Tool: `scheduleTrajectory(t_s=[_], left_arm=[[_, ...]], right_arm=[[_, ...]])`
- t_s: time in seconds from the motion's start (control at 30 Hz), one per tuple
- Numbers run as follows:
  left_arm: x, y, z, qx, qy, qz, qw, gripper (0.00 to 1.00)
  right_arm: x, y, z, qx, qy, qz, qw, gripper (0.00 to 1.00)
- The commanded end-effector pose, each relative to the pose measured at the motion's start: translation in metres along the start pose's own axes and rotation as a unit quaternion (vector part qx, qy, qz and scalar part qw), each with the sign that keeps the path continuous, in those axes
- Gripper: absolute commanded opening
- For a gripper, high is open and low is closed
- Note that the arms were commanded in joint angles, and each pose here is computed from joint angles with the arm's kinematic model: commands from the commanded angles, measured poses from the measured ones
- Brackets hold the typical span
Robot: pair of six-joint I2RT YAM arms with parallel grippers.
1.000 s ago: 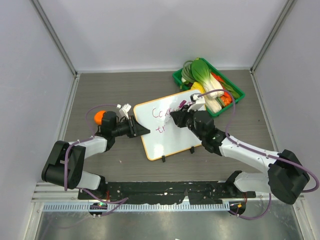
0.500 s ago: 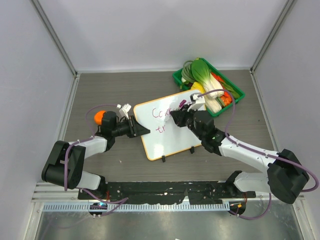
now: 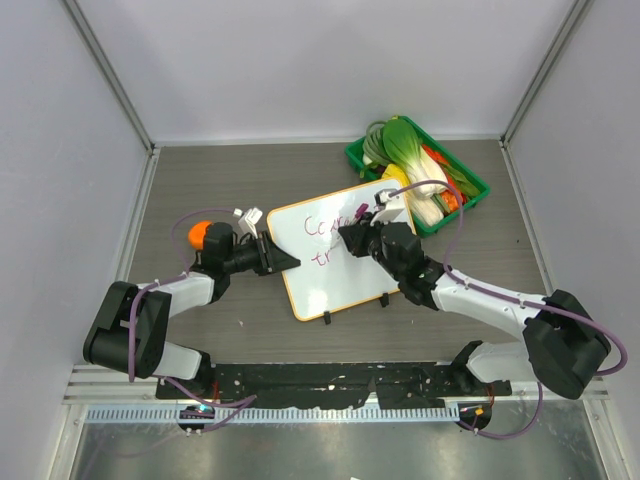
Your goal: Write a sentence on the whiteboard
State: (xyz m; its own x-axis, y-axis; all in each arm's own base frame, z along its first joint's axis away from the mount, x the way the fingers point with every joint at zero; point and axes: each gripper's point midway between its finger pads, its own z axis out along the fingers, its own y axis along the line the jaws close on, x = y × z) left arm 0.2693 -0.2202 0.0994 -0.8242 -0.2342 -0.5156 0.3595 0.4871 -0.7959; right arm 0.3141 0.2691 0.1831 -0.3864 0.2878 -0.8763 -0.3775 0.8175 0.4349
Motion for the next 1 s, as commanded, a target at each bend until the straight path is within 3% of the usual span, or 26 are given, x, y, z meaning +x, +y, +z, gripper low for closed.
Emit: scheduleTrajectory(t_s=[0.0, 0.5, 0.97], left_arm=[[0.020, 0.055, -0.002, -0.117, 0.012, 0.011, 0.993, 0.00], [0.019, 0.055, -0.002, -0.117, 0.011, 0.013, 0.993, 0.00], [0.019, 0.055, -0.002, -0.118, 0.011, 0.014, 0.993, 0.00]], right_arm=[[-0.002, -0.007, -0.002, 0.011, -0.013, 0.000, 1.000, 0.01], [0.019, -0.020, -0.017, 0.019, 0.014, -0.002, 1.000, 0.01], [-0.035, 0.004, -0.019, -0.005, -0.058, 0.020, 0.998, 0.01]])
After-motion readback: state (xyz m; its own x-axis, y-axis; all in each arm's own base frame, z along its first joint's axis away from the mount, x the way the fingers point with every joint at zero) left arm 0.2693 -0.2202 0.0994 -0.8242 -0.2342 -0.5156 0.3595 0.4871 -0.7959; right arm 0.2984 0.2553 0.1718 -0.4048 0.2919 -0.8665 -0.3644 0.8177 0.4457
